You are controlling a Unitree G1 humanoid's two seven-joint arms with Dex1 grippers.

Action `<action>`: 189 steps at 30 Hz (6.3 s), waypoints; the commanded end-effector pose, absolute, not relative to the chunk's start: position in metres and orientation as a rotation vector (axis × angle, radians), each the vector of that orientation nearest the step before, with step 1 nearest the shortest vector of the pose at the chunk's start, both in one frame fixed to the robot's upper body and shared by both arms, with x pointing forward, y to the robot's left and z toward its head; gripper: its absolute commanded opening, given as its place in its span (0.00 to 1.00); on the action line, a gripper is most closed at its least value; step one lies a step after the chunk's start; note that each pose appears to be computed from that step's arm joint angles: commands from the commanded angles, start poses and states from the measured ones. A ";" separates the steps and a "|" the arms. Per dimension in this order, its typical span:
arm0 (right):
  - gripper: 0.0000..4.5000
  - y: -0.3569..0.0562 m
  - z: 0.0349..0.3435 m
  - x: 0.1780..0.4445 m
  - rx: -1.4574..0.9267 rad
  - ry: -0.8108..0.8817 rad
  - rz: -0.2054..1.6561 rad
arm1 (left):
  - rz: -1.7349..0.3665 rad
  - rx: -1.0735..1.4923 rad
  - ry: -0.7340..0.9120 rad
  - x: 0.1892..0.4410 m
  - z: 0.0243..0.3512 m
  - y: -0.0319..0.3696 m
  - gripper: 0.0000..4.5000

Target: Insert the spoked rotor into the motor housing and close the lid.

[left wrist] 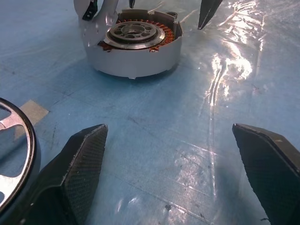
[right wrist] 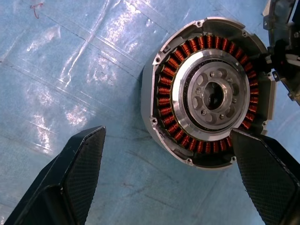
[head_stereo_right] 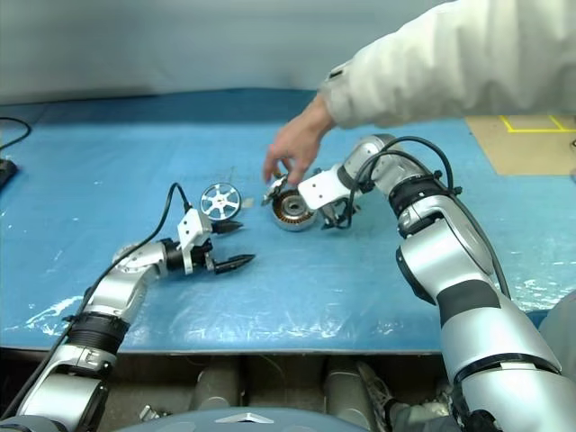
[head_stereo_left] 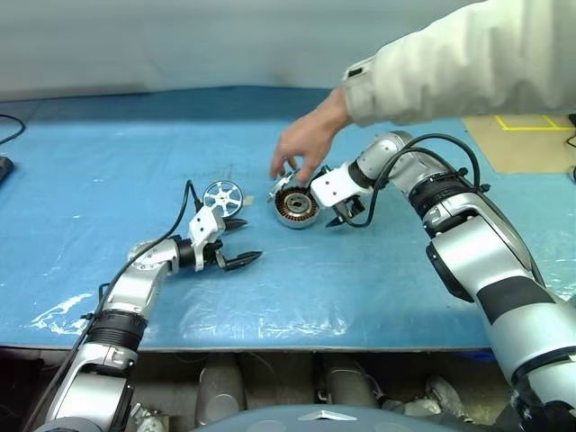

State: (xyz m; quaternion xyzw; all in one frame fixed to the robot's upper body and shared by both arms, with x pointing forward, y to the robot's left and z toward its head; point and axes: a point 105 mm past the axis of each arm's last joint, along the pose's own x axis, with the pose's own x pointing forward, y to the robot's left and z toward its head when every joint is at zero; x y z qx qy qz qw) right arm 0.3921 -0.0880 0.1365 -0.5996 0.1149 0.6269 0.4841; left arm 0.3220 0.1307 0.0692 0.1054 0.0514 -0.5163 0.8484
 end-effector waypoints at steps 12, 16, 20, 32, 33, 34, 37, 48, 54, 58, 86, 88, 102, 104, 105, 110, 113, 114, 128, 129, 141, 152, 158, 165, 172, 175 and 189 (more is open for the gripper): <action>0.99 -0.077 0.159 0.398 -1.469 0.171 1.479 | -1.097 0.240 0.076 0.321 0.075 0.131 1.00; 0.99 -0.076 0.164 0.401 -1.457 0.146 1.448 | -1.098 0.241 0.072 0.321 0.077 0.130 1.00; 0.99 -0.069 0.174 0.408 -1.422 0.086 1.374 | -1.099 0.243 0.071 0.320 0.079 0.130 1.00; 0.99 -0.031 0.183 0.424 -1.224 0.005 1.228 | -1.071 0.244 0.082 0.316 0.082 0.136 1.00; 0.99 -0.026 0.182 0.424 -1.217 0.001 1.223 | -1.067 0.241 0.083 0.315 0.082 0.136 1.00; 0.99 -0.023 0.182 0.424 -1.211 -0.003 1.219 | -1.065 0.240 0.085 0.313 0.081 0.136 1.00; 0.99 -0.013 0.175 0.425 -1.206 0.000 1.199 | -1.049 0.234 0.093 0.310 0.079 0.138 1.00; 0.99 -0.001 0.161 0.433 -1.227 0.026 1.092 | -0.999 0.227 0.101 0.303 0.075 0.144 1.00; 0.99 -0.006 0.149 0.436 -1.240 0.067 1.057 | -0.972 0.227 0.101 0.301 0.074 0.149 1.00; 0.99 -0.006 0.143 0.435 -1.208 0.091 1.056 | -0.964 0.227 0.102 0.299 0.073 0.149 1.00; 0.01 -0.012 0.110 0.426 -1.150 0.195 1.095 | -0.940 0.242 0.100 0.301 0.074 0.148 1.00; 0.01 -0.013 0.110 0.427 -1.145 0.197 1.088 | -0.941 0.242 0.100 0.301 0.075 0.147 1.00; 0.01 -0.029 0.136 0.422 -1.165 0.192 1.223 | -0.965 0.225 0.108 0.303 0.073 0.141 1.00; 0.01 -0.037 0.135 0.419 -1.198 0.211 1.259 | -0.971 0.223 0.111 0.303 0.072 0.140 1.00; 0.01 -0.041 0.134 0.418 -1.214 0.227 1.280 | -0.974 0.222 0.112 0.304 0.072 0.139 1.00; 0.01 -0.055 0.130 0.404 -1.222 0.267 1.408 | -0.987 0.219 0.114 0.306 0.070 0.135 1.00; 0.01 -0.060 0.126 0.400 -1.223 0.271 1.432 | -0.991 0.218 0.114 0.307 0.068 0.134 1.00; 0.01 -0.061 0.124 0.398 -1.213 0.266 1.437 | -0.991 0.218 0.115 0.307 0.067 0.135 1.00; 0.01 -0.064 0.130 0.357 -1.094 0.186 1.379 | -1.014 0.215 0.134 0.306 0.055 0.138 1.00; 0.01 -0.065 0.133 0.356 -1.093 0.182 1.367 | -1.018 0.214 0.135 0.306 0.054 0.137 1.00; 0.52 -0.062 0.153 0.355 -1.020 0.132 1.330 | -1.032 0.213 0.131 0.307 0.054 0.132 1.00; 0.52 -0.072 0.132 0.377 -1.098 0.216 1.310 | -1.040 0.212 0.127 0.307 0.058 0.130 1.00; 0.70 -0.065 0.143 0.371 -1.047 0.167 1.351 | -1.033 0.208 0.133 0.305 0.057 0.132 1.00; 0.99 -0.065 0.149 0.366 -1.020 0.157 1.361 | -1.043 0.207 0.135 0.305 0.056 0.128 1.00; 0.99 -0.063 0.162 0.359 -0.981 0.132 1.370 | -1.053 0.205 0.135 0.304 0.055 0.123 1.00; 0.99 -0.065 0.161 0.354 -0.975 0.141 1.377 | -1.056 0.203 0.136 0.304 0.055 0.123 1.00; 0.99 -0.078 0.126 0.342 -0.973 0.273 1.380 | -1.060 0.200 0.140 0.304 0.055 0.122 1.00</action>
